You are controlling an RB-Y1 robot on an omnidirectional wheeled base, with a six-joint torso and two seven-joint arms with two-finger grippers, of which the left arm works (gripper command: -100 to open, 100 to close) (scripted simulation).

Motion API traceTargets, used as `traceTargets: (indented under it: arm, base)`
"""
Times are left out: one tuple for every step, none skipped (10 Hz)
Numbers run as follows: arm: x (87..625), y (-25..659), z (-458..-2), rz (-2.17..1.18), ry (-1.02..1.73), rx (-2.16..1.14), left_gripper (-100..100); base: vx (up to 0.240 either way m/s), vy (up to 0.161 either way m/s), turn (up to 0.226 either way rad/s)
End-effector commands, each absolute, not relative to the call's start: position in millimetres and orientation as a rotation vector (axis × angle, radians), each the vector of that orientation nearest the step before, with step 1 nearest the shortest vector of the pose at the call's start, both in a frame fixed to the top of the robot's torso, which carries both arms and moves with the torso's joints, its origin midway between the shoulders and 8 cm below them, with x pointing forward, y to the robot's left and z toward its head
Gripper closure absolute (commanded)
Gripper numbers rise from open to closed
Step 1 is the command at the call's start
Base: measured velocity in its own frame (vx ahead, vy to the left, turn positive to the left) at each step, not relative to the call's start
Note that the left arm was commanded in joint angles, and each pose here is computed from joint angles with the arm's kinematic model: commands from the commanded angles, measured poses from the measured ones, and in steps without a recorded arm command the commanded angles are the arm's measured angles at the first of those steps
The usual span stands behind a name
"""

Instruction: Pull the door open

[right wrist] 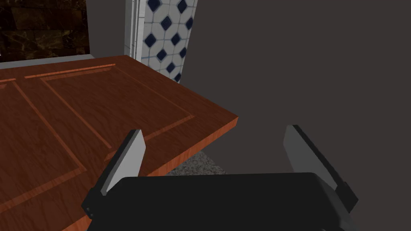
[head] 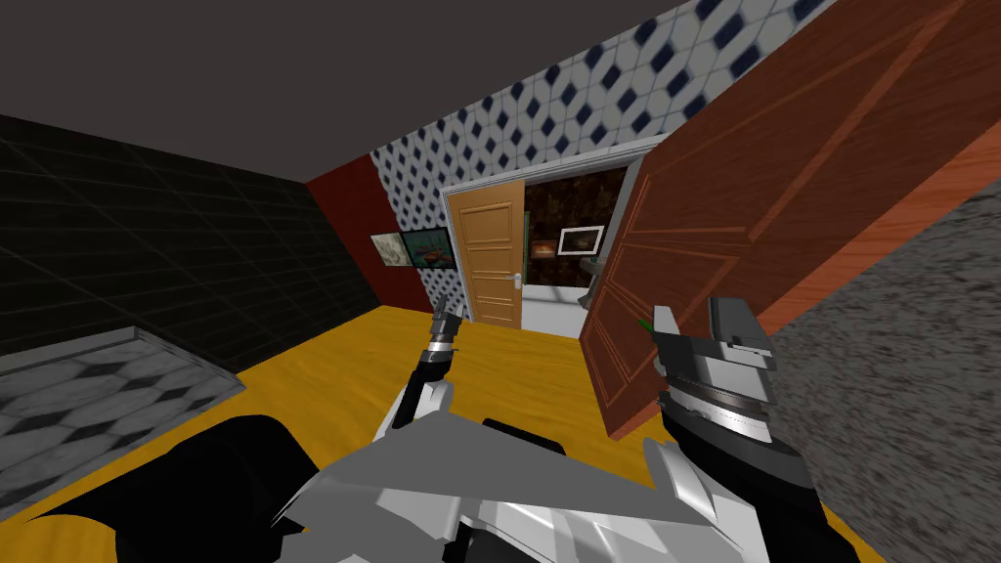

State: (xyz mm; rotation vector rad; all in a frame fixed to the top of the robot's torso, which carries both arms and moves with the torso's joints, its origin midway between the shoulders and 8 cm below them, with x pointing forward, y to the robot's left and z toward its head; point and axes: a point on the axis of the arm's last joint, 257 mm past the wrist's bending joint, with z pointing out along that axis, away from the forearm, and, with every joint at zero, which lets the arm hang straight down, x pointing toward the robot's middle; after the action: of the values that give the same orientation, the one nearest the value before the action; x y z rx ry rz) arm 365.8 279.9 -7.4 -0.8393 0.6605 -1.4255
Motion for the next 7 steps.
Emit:
traceTargets:
  arm:
    - [372.0, 280.7, -17.2, -1.42, 0.681, -0.85, -100]
    - [372.0, 280.7, -17.2, -1.42, 0.681, -0.85, -100]
    - [375.1, 281.2, -22.0, -1.418, 0.691, -0.856, -100]
    - [378.8, 281.9, -28.0, -1.414, 0.703, -0.864, -100]
    - [383.0, 282.9, -34.9, -1.41, 0.717, -0.872, -100]
    - [387.3, 284.0, -42.2, -1.405, 0.731, -0.881, -100]
    - [389.9, 284.7, -46.5, -1.402, 0.739, -0.887, -100]
  base:
    - [0.03, 0.014, -0.041]
    - [0.142, -0.025, -0.038]
    - [0.164, -0.03, -0.015]
    - [0.186, -0.024, -0.033]
    - [0.189, -0.02, -0.059]
    - [0.186, -0.017, -0.044]
    - [0.15, -0.008, -0.034]
